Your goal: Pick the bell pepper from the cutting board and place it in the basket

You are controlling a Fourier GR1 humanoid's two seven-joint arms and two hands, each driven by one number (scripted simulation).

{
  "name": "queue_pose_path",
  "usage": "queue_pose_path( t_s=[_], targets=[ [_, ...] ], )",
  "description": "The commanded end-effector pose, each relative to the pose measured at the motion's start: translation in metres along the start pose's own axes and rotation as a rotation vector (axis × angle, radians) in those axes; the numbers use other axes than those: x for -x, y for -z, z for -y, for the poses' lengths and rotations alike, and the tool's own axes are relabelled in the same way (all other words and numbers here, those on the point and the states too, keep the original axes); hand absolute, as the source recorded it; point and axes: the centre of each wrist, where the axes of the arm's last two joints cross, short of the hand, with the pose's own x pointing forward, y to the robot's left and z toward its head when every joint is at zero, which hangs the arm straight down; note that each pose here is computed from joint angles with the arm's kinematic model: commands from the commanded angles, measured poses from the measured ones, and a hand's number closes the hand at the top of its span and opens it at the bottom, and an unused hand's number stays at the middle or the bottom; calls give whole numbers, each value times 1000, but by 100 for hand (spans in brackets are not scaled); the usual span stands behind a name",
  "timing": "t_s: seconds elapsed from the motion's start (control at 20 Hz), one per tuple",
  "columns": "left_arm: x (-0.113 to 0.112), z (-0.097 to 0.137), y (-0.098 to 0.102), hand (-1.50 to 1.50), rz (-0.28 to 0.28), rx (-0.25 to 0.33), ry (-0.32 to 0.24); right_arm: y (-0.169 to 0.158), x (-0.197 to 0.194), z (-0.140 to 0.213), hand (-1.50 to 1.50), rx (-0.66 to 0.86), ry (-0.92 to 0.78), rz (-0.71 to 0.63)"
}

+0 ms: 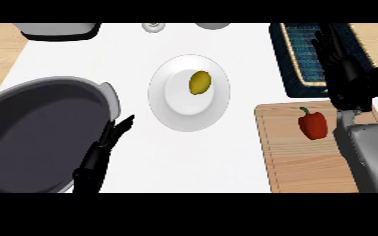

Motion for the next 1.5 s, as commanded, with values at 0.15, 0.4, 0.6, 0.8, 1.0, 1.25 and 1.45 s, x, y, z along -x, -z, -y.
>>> queue_pose_path(
  t_s=[0.15,0.4,0.6,0.8,1.0,1.25,1.45],
  targets=[
    [-26,-37,30,0,-35,-82,82,-10,42,30,150,-235,368,120],
    [-26,-51,37,0,-87,-94,95,-15,22,-7,150,-493,687,556],
    [-48,-84,61,0,-130,-96,112,-63,64,45,-150,-395,517,632],
    [-47,-76,62,0,-150,-87,109,-59,41,105,-150,-316,78,513],
    [-56,-71,73,0,-142,-99,102,-48,1,155,-150,-335,-328,443],
    [-55,-77,73,0,-145,-76,121,-48,-46,207,-150,-599,-604,254],
    [-62,-79,78,0,-142,-73,117,-55,-49,218,-150,-809,-620,158]
  ],
)
